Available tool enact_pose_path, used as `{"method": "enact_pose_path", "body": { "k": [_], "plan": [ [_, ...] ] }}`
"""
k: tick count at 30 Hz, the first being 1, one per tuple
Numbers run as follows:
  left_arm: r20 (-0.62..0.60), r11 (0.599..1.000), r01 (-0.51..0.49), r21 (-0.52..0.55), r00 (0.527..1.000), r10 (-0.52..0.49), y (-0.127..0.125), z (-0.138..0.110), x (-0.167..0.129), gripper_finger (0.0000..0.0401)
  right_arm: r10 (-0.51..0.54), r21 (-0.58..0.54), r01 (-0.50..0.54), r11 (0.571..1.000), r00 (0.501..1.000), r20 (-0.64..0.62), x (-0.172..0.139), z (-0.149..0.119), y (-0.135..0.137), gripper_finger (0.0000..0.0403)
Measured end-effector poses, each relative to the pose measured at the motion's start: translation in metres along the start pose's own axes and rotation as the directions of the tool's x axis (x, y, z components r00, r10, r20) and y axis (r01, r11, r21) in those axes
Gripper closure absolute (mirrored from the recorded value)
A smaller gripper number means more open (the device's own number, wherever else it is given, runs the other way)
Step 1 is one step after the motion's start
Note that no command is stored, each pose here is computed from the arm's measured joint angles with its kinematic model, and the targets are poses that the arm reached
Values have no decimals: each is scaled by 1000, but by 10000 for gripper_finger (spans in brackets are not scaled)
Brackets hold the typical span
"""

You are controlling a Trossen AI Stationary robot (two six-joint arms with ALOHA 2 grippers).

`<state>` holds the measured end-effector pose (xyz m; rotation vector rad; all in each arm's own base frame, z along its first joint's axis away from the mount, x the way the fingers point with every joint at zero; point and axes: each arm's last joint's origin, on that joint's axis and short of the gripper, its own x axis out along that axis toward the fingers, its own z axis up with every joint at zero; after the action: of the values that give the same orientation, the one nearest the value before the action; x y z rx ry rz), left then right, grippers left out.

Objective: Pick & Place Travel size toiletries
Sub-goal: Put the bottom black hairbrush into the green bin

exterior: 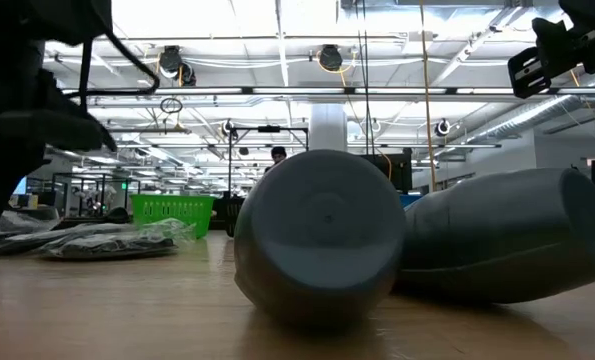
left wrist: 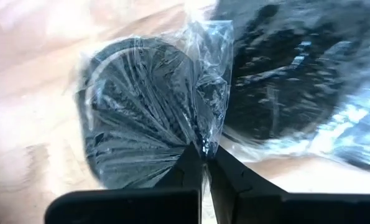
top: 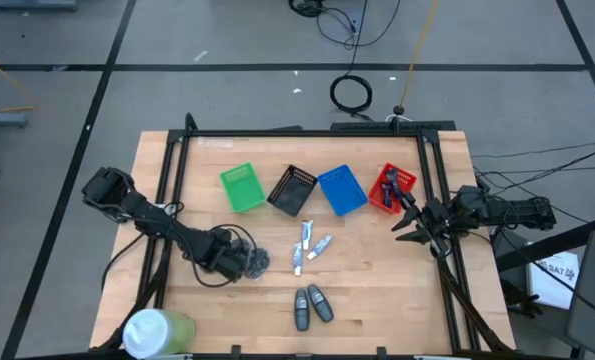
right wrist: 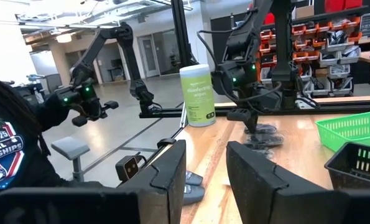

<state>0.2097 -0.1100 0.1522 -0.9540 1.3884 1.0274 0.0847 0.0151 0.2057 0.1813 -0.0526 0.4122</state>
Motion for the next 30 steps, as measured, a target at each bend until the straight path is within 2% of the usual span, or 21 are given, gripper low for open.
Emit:
{"method": "enact_pose_path", "body": {
  "k": [3,11,16,19,21,25,27,30],
  "plan": [
    [6,999,-31,11,1000,31,1,0,-5,394,0,0,0,1000,1000,1,0,0,0,298],
    [13,998,-11,65,1000,10,-6,-2,-18,396,0,0,0,1000,1000,1,0,0,0,298],
    [67,994,-35,105,997,28,-11,-1,-43,398,-1,0,1,1000,1000,1,0,0,0,298],
    [153,991,-65,114,987,47,-13,0,-68,399,-1,0,1,1000,1000,1,0,0,0,298],
    [280,990,-82,113,959,47,-13,3,-85,399,-1,-1,1,1000,1000,1,0,0,0,298],
    [550,987,-87,135,835,-2,-16,19,-110,399,-2,-9,2,1000,1000,1,0,0,0,298],
    [629,982,-110,151,777,-10,-19,31,-117,399,-2,-8,2,1000,1000,1,0,0,0,298],
    [694,977,-153,151,720,5,-16,52,-125,398,-1,-4,1,1000,1000,5,0,1,0,298]
  ]
}}
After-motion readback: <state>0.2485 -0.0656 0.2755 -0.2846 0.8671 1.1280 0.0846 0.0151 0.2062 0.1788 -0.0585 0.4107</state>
